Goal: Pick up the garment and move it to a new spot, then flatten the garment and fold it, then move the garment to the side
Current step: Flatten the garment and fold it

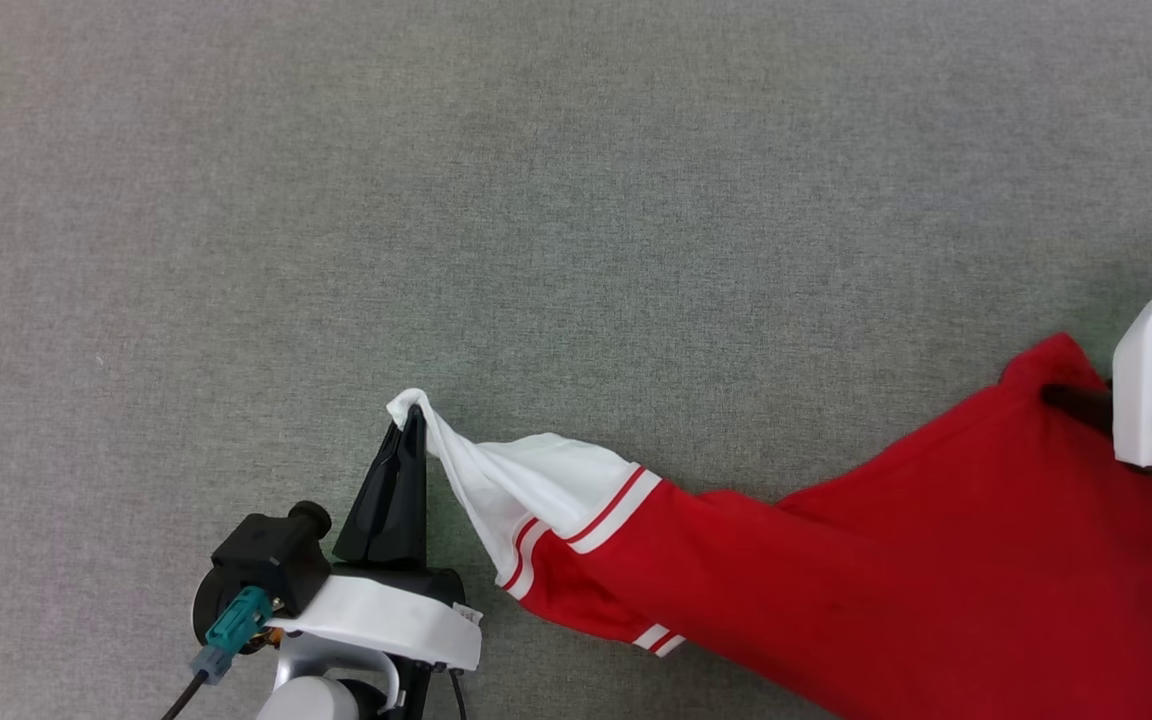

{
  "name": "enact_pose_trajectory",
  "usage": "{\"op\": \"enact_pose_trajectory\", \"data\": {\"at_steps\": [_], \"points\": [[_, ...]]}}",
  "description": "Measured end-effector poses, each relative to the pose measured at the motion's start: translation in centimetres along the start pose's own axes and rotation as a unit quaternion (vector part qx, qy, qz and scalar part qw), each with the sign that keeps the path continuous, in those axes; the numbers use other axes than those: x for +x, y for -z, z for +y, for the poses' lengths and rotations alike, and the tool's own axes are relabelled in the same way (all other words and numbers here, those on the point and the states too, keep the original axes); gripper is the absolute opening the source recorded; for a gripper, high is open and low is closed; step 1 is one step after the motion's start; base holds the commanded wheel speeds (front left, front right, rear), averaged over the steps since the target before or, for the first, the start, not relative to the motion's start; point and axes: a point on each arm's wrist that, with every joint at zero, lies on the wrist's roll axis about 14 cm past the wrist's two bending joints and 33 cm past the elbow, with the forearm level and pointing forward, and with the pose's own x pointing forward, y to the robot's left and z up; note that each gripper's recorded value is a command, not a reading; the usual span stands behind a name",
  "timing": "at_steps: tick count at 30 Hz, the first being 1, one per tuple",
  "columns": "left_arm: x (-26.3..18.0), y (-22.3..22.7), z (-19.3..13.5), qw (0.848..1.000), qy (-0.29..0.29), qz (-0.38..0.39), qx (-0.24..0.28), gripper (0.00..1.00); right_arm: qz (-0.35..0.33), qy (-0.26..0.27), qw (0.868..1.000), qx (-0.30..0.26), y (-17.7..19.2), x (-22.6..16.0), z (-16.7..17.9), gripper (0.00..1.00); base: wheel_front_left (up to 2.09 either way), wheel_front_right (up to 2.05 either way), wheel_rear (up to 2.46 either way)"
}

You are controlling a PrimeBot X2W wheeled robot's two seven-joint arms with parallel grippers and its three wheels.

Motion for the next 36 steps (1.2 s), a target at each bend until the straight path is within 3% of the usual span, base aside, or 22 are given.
{"op": "enact_pose_trajectory", "data": {"at_steps": [7,12,21,29,36], "points": [[-0.2,-0.2,0.0,1.000,0.003,-0.003,0.001,0.00,-0.013,-0.006,1.000,-0.008,-0.1,-0.9,0.7,0.00,0.00,0.00,0.00],[-0.6,-1.7,0.1,1.000,0.009,-0.020,0.008,0.00,-0.063,-0.006,0.998,-0.011,-1.4,-3.0,0.9,0.00,0.00,0.00,0.00],[-0.1,-11.6,-0.7,0.989,0.049,-0.129,0.055,0.00,-0.215,0.011,0.977,-0.013,-5.6,-11.5,0.5,0.00,0.00,0.00,0.00],[2.5,-23.5,-5.5,0.959,0.119,-0.229,0.120,0.00,-0.353,0.054,0.934,-0.025,-10.2,-21.3,-0.7,0.00,0.00,0.00,0.00],[7.1,-30.7,-8.0,0.943,0.130,-0.265,0.152,0.00,-0.458,0.094,0.883,-0.032,-15.5,-27.7,-2.1,0.00,0.00,0.00,0.00]]}}
